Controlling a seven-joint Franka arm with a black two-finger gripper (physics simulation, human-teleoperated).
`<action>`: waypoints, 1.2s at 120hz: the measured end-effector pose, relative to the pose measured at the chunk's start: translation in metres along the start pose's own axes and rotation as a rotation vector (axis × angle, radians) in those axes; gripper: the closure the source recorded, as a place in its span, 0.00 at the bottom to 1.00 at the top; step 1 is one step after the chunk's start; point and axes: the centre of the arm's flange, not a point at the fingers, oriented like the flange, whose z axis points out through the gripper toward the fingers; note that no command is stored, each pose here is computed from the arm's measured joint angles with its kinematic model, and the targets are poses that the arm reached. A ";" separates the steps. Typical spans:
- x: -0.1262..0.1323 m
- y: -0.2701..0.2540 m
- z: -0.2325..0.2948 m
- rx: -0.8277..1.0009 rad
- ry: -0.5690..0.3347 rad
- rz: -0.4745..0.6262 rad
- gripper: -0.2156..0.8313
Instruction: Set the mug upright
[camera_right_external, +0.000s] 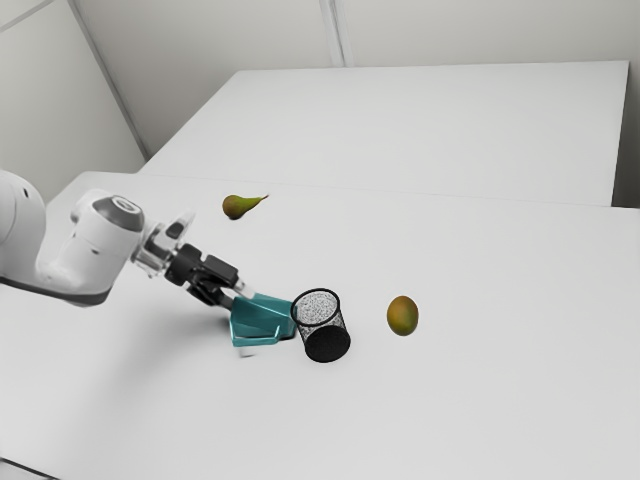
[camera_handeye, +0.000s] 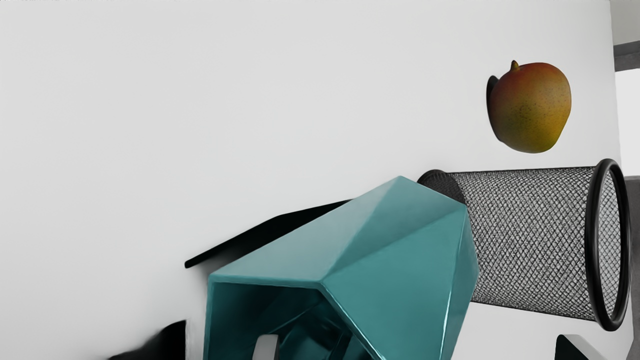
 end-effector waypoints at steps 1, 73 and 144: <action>0.000 0.000 0.000 -0.002 0.001 0.000 0.21; -0.008 -0.010 0.011 -0.087 -0.008 0.026 0.74; -0.002 0.007 0.008 -0.102 -0.024 0.114 0.91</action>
